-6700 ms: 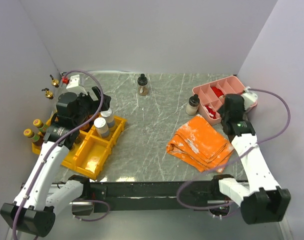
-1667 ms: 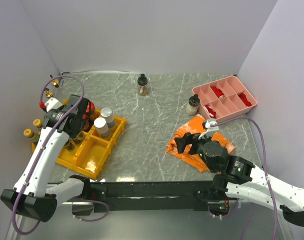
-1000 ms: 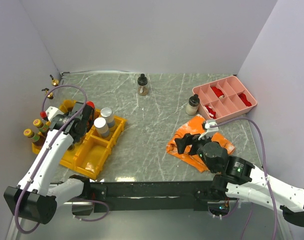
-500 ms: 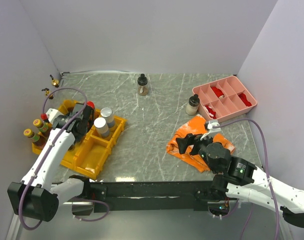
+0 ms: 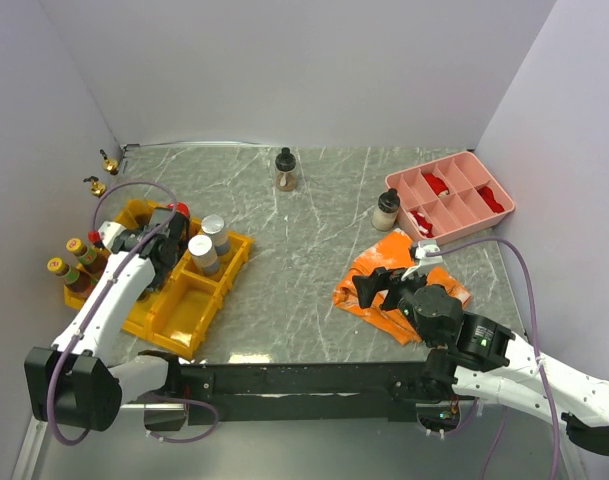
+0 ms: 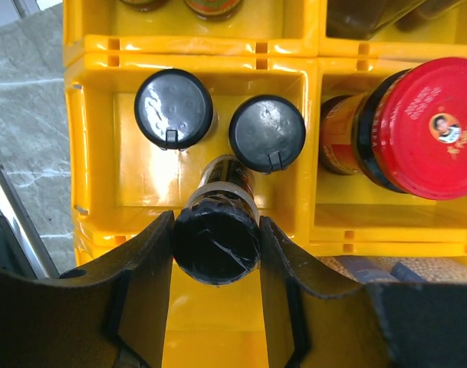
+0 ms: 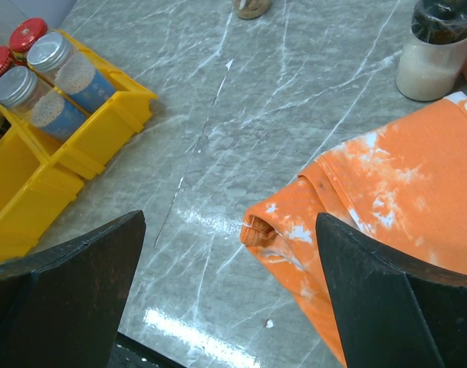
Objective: Organize the condiment bottles
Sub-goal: Place the bottle in the storage box.
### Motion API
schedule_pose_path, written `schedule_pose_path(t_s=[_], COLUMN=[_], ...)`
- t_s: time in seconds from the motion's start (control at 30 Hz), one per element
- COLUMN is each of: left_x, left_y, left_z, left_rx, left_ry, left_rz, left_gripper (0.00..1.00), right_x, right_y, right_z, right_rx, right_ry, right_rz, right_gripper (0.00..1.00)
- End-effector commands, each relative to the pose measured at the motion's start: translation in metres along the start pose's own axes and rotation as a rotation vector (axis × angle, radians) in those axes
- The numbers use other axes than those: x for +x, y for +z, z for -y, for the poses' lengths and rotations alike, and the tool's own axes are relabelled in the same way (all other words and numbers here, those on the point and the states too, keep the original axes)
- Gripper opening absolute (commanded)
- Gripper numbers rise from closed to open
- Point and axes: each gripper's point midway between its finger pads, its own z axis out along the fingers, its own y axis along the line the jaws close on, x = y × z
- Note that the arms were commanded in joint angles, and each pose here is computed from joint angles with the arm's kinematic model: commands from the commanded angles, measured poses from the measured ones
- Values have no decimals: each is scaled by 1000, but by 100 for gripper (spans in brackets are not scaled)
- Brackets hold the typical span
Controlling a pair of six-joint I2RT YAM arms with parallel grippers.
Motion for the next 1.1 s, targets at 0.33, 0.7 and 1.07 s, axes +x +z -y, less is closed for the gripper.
schedule_pose_path(t_s=[0.33, 0.7, 1.07], left_x=[8, 9, -18], left_y=[17, 21, -14], left_z=[2, -1, 19], left_rx=[-16, -30, 115], left_ry=[-22, -16, 0], left_rz=[-2, 1, -2], left_gripper=[45, 57, 57], right_x=[-4, -5, -21], right_y=[3, 5, 7], right_z=[-2, -5, -18], right_rx=[3, 4, -17], right_ry=[-6, -19, 20], right_rz=[15, 1, 25], right_gripper=[100, 100, 100])
